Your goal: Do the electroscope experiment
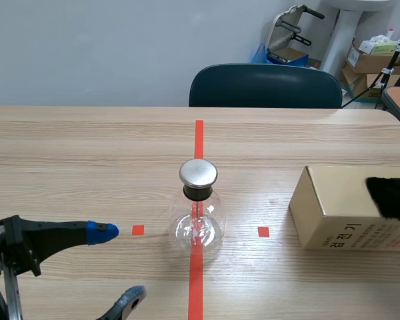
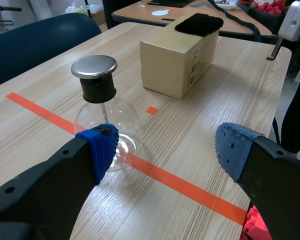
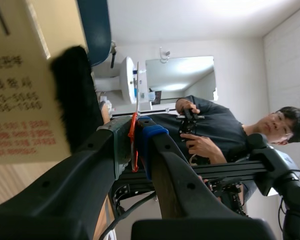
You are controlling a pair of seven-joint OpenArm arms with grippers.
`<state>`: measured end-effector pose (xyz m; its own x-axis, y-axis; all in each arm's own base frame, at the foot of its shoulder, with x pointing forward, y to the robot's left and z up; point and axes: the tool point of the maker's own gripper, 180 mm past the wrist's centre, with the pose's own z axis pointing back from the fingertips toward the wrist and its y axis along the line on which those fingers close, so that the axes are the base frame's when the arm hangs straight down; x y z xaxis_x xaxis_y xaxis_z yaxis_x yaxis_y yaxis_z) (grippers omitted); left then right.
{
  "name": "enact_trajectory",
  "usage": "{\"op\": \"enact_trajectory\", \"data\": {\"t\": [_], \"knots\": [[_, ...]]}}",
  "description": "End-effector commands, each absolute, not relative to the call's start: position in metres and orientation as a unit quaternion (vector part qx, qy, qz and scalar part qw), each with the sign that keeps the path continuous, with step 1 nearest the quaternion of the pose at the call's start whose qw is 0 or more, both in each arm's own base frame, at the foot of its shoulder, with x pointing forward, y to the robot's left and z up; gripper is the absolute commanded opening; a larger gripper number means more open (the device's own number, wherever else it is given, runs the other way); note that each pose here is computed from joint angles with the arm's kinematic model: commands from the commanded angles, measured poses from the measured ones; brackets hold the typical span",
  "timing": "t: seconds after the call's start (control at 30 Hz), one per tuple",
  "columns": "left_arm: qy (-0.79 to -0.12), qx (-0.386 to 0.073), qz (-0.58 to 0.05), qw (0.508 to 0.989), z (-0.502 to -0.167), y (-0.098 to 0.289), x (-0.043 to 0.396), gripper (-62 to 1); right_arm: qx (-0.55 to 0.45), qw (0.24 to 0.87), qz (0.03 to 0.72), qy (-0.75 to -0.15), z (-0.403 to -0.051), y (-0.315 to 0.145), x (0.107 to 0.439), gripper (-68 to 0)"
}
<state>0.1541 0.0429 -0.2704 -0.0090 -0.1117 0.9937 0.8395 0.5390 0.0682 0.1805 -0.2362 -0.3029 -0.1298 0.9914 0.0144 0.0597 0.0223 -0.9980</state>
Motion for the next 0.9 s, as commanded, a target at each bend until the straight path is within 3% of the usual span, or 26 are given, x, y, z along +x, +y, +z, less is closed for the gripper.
{"op": "enact_trajectory", "data": {"t": [0.0, 0.57, 0.87], "knots": [[-0.618, -0.306, -0.364, 0.625, -0.261, 0.04, 0.157, -17.6, -0.504, 0.431, 0.517, -0.541, -0.296, -0.244, 0.183, -65.8], [-0.617, -0.297, -0.373, 0.626, -0.246, 0.04, 0.154, -14.2, -0.483, 0.473, 0.571, -0.466, -0.35, -0.256, 0.177, -65.8], [-0.606, -0.299, -0.384, 0.629, -0.246, 0.041, 0.147, -14.2, -0.457, 0.444, 0.596, -0.489, -0.35, -0.24, 0.179, -65.8]]}}
